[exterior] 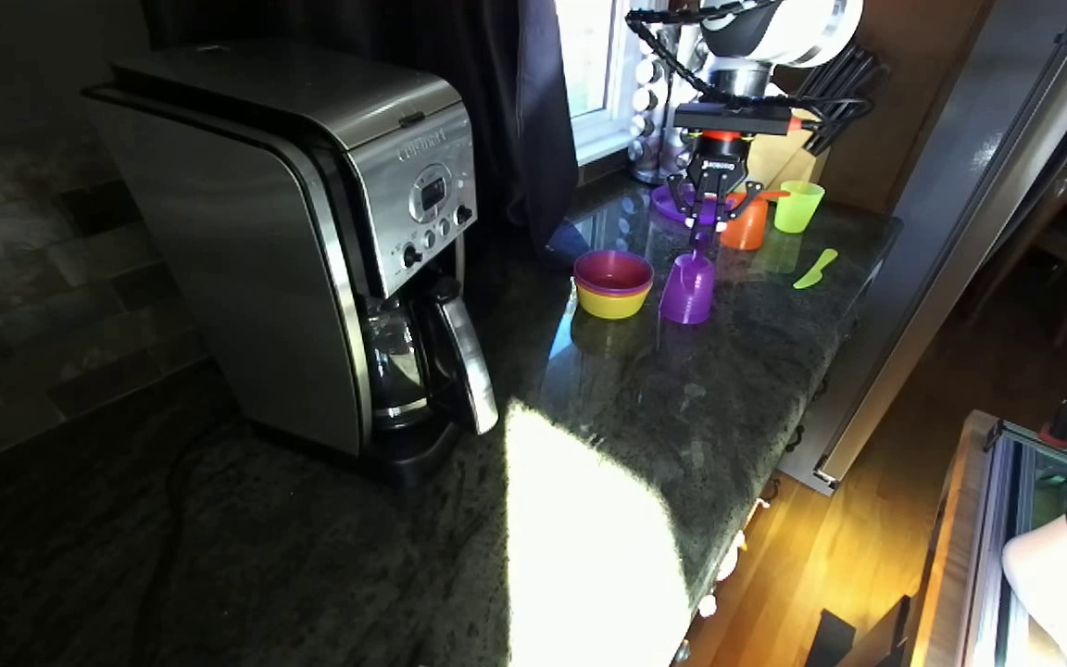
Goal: Pick up the purple knife and put it on top of the purple cup
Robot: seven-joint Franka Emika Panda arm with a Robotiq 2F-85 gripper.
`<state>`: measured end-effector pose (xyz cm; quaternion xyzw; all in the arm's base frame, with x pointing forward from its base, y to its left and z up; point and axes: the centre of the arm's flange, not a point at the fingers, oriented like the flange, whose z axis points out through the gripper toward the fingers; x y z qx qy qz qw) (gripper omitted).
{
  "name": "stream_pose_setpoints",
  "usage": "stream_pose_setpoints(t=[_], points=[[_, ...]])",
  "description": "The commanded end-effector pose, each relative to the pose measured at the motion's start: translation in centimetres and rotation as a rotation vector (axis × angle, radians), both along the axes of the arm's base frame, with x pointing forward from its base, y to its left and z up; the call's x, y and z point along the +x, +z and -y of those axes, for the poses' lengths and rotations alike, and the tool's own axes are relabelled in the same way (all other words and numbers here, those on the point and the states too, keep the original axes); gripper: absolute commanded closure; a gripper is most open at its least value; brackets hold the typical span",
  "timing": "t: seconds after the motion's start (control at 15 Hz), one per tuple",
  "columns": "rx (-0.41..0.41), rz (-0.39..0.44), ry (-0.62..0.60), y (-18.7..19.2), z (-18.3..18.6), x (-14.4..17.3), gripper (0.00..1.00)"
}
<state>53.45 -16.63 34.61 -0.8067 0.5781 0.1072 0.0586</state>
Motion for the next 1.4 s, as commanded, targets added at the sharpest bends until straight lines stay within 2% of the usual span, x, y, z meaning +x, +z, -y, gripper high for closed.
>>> stream_pose_setpoints(t=[0.0,0.6,0.67,0.87,1.2,1.33], points=[[-0.001,0.024,-0.018,-0.27,-0.94,-0.98,0.94],[0.003,0.023,-0.007,-0.27,-1.28,-1.02,0.94],[0.003,0.022,-0.006,-0.27,-1.3,-1.01,0.87],[0.002,0.021,-0.004,-0.28,-1.31,-1.02,0.44],[0.002,0.021,0.0,-0.24,-1.34,-1.09,0.06],[0.008,0.03,0.005,0.26,-1.24,-1.26,0.0]])
